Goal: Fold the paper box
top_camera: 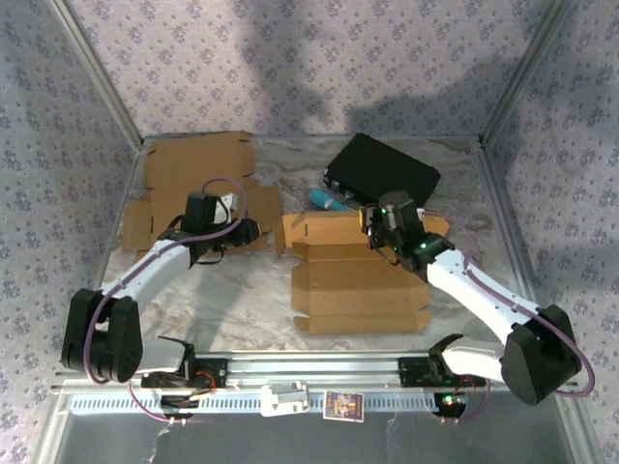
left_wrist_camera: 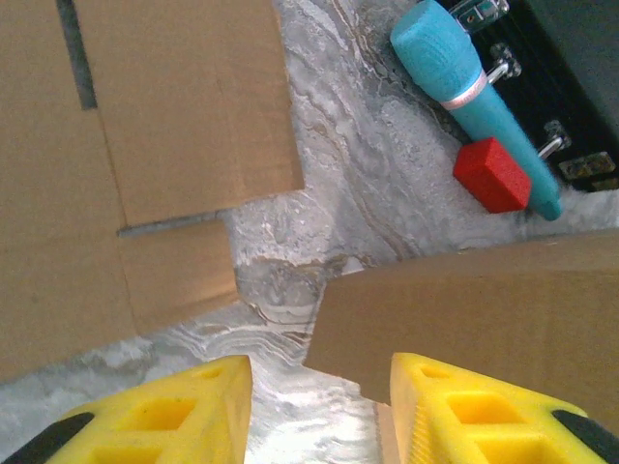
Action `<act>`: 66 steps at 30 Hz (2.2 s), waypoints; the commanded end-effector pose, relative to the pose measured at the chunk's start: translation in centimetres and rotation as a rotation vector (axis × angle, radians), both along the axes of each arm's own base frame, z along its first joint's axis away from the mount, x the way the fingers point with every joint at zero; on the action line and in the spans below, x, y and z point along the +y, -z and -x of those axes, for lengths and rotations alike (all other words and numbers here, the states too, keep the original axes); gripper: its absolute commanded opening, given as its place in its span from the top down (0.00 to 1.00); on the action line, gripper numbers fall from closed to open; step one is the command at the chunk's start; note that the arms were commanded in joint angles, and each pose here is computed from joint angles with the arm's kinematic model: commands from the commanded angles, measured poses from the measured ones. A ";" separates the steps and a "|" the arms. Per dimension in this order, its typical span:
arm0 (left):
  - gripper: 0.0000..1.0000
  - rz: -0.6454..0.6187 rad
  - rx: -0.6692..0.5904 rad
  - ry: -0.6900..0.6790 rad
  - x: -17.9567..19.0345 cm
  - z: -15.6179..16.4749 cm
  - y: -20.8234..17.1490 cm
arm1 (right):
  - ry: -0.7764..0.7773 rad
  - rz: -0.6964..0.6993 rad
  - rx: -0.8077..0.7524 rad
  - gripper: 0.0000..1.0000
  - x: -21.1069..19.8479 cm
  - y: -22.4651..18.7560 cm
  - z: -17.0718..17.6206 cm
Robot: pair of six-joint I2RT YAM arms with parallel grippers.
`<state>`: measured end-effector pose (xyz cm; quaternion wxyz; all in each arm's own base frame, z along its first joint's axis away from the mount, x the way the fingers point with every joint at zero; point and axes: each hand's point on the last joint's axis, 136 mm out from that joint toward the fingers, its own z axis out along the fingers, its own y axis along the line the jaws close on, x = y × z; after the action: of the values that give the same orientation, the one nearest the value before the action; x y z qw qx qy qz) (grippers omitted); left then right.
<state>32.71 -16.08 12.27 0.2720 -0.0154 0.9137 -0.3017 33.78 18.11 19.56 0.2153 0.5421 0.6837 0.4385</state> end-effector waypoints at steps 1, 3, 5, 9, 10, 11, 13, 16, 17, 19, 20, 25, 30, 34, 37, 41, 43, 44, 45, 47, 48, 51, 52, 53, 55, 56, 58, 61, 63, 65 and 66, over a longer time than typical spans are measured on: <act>0.57 -0.054 -0.141 0.129 -1.3 -1.4 -0.7 | -0.040 0.042 0.022 1.00 -0.2 1.3 0.4; 0.55 -0.080 -0.176 0.208 -2.5 -1.6 -0.5 | -0.056 0.047 0.030 1.00 -0.1 1.6 0.3; 0.54 -0.092 -0.204 0.291 -3.7 -1.4 -0.2 | -0.067 0.043 0.036 1.00 0.1 1.8 0.3; 0.51 -0.093 -0.264 0.408 -5.6 -0.9 -0.2 | -0.065 0.045 0.035 1.00 0.0 1.9 0.1; 0.50 -0.085 -0.268 0.421 -5.8 -0.7 -0.1 | -0.065 0.046 0.036 1.00 0.0 2.0 0.1; 0.50 -0.073 -0.272 0.441 -6.1 -0.5 -0.1 | -0.065 0.045 0.034 1.00 0.1 1.9 0.0; 0.50 -0.064 -0.282 0.476 -6.7 -0.1 -0.1 | -0.066 0.048 0.030 1.00 0.1 1.9 -0.1; 0.49 -0.071 -0.309 0.513 -7.6 0.6 -0.2 | -0.068 0.046 0.024 1.00 0.2 2.0 -0.3; 0.48 -0.077 -0.312 0.514 -7.7 0.7 -0.1 | -0.071 0.047 0.023 1.00 0.3 2.1 -0.4; 0.47 -0.076 -0.321 0.517 -8.1 0.7 -0.2 | -0.078 0.047 0.016 1.00 0.5 2.0 -0.5; 0.47 -0.072 -0.323 0.521 -8.3 0.7 -0.3 | -0.078 0.050 0.014 1.00 0.5 2.0 -0.5; 0.46 -0.085 -0.342 0.524 -8.8 0.7 -0.4 | -0.085 0.072 -0.008 1.00 0.4 2.1 -0.6; 0.46 -0.080 -0.343 0.550 -9.2 1.5 -0.2 | -0.087 0.086 -0.079 1.00 0.4 1.9 -1.2; 0.46 -0.077 -0.330 0.544 -9.4 1.6 0.1 | -0.096 0.094 -0.093 1.00 0.5 2.1 -1.2; 0.46 -0.085 -0.335 0.548 -10.1 1.7 0.2 | -0.101 0.093 -0.098 1.00 0.9 2.5 -1.0; 0.45 -0.108 -0.339 0.521 -10.5 1.5 0.4 | -0.116 0.100 -0.097 1.00 1.4 2.9 -0.7; 0.46 -0.121 -0.338 0.505 -10.7 1.4 0.6 | -0.126 0.105 -0.100 1.00 1.6 3.1 -0.6; 0.46 -0.128 -0.337 0.495 -10.7 1.3 0.6 | -0.127 0.106 -0.105 1.00 1.7 3.1 -0.5; 0.46 -0.134 -0.338 0.489 -10.7 1.3 0.8 | -0.130 0.107 -0.113 1.00 1.8 3.1 -0.4; 0.46 -0.153 -0.342 0.471 -10.7 1.2 0.9 | -0.132 0.119 -0.128 1.00 1.7 3.2 -0.2; 0.46 -0.169 -0.343 0.460 -10.7 1.2 1.0 | -0.133 0.124 -0.134 1.00 1.7 3.3 -0.1; 0.46 -0.197 -0.341 0.431 -10.6 1.1 1.4 | -0.142 0.120 -0.163 1.00 1.9 3.6 0.1; 0.46 -0.209 -0.342 0.415 -10.5 1.0 1.4 | -0.140 0.117 -0.170 1.00 1.9 3.7 0.1; 0.46 -0.213 -0.340 0.410 -10.5 1.0 1.6 | -0.142 0.117 -0.169 1.00 2.0 3.9 0.2; 0.46 -0.221 -0.346 0.396 -10.6 1.0 1.6 | -0.150 0.117 -0.181 1.00 2.1 4.0 0.3; 0.46 -0.225 -0.345 0.395 -10.7 1.0 1.7 | -0.156 0.117 -0.180 1.00 2.2 4.0 0.4; 0.46 -0.238 -0.340 0.382 -10.7 1.0 1.9 | -0.169 0.125 -0.182 1.00 2.4 4.2 0.5; 0.46 -0.242 -0.338 0.366 -10.7 0.9 2.0 | -0.181 0.136 -0.173 1.00 2.5 4.9 1.0; 0.47 -0.247 -0.338 0.359 -10.8 0.9 2.0 | -0.190 0.142 -0.168 1.00 2.6 5.2 1.3; 0.47 -0.257 -0.337 0.350 -10.8 0.9 2.1 | -0.195 0.149 -0.166 1.00 2.5 5.6 1.5; 0.47 -0.263 -0.337 0.340 -10.8 0.8 2.1 | -0.199 0.152 -0.164 1.00 2.5 5.8 1.7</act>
<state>30.88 -27.79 11.07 0.3568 0.2506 0.8639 -0.2521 34.41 20.31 17.95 0.2993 0.4321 0.6917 0.4952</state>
